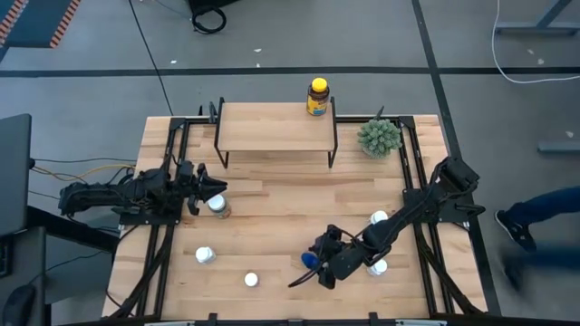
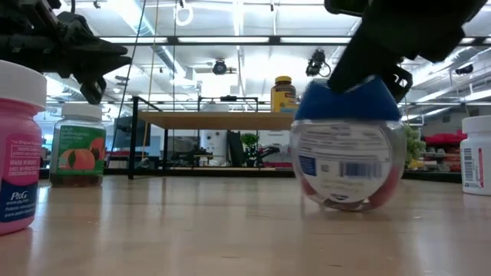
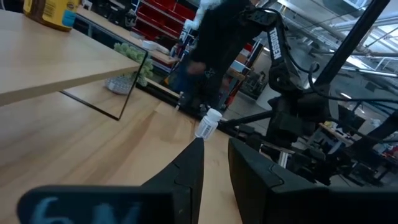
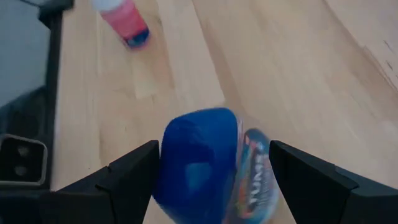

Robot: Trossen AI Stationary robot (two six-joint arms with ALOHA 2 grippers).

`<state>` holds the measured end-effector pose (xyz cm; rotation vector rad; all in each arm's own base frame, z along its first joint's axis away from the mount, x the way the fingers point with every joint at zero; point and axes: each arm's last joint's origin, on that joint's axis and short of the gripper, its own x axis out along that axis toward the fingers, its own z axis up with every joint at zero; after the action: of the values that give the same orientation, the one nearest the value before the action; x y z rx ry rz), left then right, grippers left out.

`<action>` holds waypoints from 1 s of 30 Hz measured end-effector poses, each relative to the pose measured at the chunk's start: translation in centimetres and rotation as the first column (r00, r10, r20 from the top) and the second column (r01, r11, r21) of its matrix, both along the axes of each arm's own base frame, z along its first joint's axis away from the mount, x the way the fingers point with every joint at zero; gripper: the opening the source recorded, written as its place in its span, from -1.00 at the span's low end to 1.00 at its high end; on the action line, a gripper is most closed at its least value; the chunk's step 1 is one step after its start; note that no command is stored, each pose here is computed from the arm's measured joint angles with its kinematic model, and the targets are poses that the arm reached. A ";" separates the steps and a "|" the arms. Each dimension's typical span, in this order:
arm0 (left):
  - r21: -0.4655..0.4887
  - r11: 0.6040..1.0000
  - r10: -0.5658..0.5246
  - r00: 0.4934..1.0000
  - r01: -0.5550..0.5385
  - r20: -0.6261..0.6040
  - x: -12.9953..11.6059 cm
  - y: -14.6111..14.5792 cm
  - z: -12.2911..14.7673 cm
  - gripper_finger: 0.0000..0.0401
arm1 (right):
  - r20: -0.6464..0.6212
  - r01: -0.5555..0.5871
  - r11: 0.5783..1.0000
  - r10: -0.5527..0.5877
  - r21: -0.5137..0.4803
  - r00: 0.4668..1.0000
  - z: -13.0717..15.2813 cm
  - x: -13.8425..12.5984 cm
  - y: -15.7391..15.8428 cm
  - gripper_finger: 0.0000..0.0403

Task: Pick and place medicine bottles onto shelf by color
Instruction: Put the blue pill bottle on the shelf

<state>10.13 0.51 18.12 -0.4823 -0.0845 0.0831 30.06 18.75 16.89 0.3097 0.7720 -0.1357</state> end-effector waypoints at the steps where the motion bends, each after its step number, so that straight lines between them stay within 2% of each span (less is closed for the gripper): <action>1: 0.000 1.000 0.001 1.000 -0.001 0.000 0.0 0.0 0.0 -0.60 | 0.002 -0.007 1.000 0.007 -0.004 1.000 0.1 0.0 0.1 0.55; 12: -0.013 1.000 0.003 1.000 -0.003 0.002 0.0 0.0 0.0 -0.59 | -0.013 -0.021 0.998 0.021 -0.057 1.000 0.0 0.3 -0.7 0.55; 25: -0.023 1.000 0.002 1.000 -0.002 0.003 0.0 0.0 0.0 -0.61 | -0.089 -0.060 0.991 0.050 -0.119 0.995 -0.4 -0.3 -0.9 0.55; 28: -0.023 1.000 0.002 1.000 -0.002 0.002 0.0 0.0 0.0 -0.61 | -0.090 -0.089 0.985 0.076 -0.151 0.993 -0.4 -0.2 -1.0 0.49; 30: -0.023 1.000 0.002 1.000 -0.002 0.003 0.0 0.0 0.0 -0.60 | -0.092 -0.099 0.982 0.085 -0.160 0.992 -0.4 -0.2 -1.0 0.38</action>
<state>10.13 0.51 18.12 -0.5053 -0.0867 0.0859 29.84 17.77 16.48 0.1117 0.8526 -0.1248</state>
